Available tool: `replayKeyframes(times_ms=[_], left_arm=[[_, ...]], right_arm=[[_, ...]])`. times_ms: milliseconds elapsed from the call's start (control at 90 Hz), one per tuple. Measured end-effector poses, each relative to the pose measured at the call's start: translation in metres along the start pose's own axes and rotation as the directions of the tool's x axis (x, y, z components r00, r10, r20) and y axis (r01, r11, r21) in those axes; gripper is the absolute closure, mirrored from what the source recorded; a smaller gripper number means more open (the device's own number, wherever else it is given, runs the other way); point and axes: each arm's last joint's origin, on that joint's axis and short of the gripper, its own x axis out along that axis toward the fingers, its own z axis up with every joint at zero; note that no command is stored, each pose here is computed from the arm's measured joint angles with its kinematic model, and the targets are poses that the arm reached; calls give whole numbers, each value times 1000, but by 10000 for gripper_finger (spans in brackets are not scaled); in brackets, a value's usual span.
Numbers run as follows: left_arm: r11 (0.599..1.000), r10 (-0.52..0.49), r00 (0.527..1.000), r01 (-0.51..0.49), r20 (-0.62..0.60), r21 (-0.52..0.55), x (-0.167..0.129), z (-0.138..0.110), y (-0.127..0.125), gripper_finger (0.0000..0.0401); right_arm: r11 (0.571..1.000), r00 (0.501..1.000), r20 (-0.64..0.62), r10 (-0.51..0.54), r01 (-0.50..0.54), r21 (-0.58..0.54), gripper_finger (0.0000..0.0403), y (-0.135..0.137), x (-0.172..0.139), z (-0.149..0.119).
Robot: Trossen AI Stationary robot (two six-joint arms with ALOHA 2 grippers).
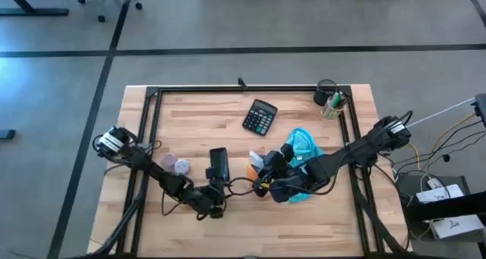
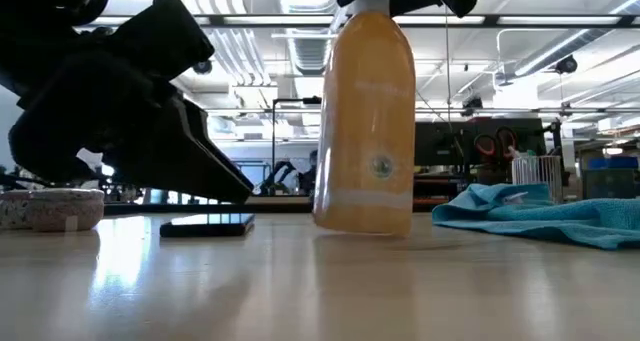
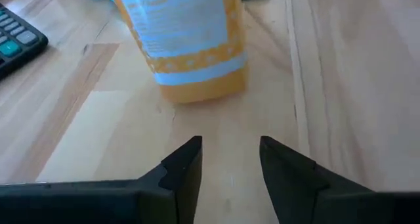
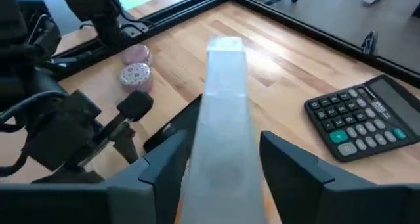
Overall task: Apply microfiber cloth
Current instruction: Spray the front and back of the cellphone using the spray bottle
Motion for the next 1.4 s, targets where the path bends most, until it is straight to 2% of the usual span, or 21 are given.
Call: replayKeyframes(times_ms=[400, 578, 767, 933, 1178, 1300, 1400], left_arm=[[1000, 0, 1000, 0, 0, 16, 0, 0, 0, 270], [1000, -15, 999, 16, 28, -21, -7, 9, 0, 274], [999, -30, 999, 31, 42, -25, -24, 22, 4, 275], [998, -9, 1000, 11, 20, -67, -42, 32, 16, 282], [976, 85, 996, -81, 11, -202, -65, 45, 39, 272], [962, 53, 994, -75, -92, -261, -71, 44, 54, 254], [968, 56, 984, -95, -170, -233, -76, 40, 63, 239]], right_arm=[[993, 997, 63, 42, -35, -116, 179, 10, -14, 31], [970, 997, 41, 72, -61, -234, 167, 8, -28, 48], [930, 997, 2, 81, -75, -359, 182, -7, -56, 67], [896, 998, -26, 60, -65, -440, 206, -32, -82, 79], [828, 980, -200, -8, -106, -550, 228, -63, -97, 68], [822, 964, -265, -30, -127, -555, 234, -67, -94, 59], [810, 951, -307, -44, -146, -567, 235, -67, -87, 47]])
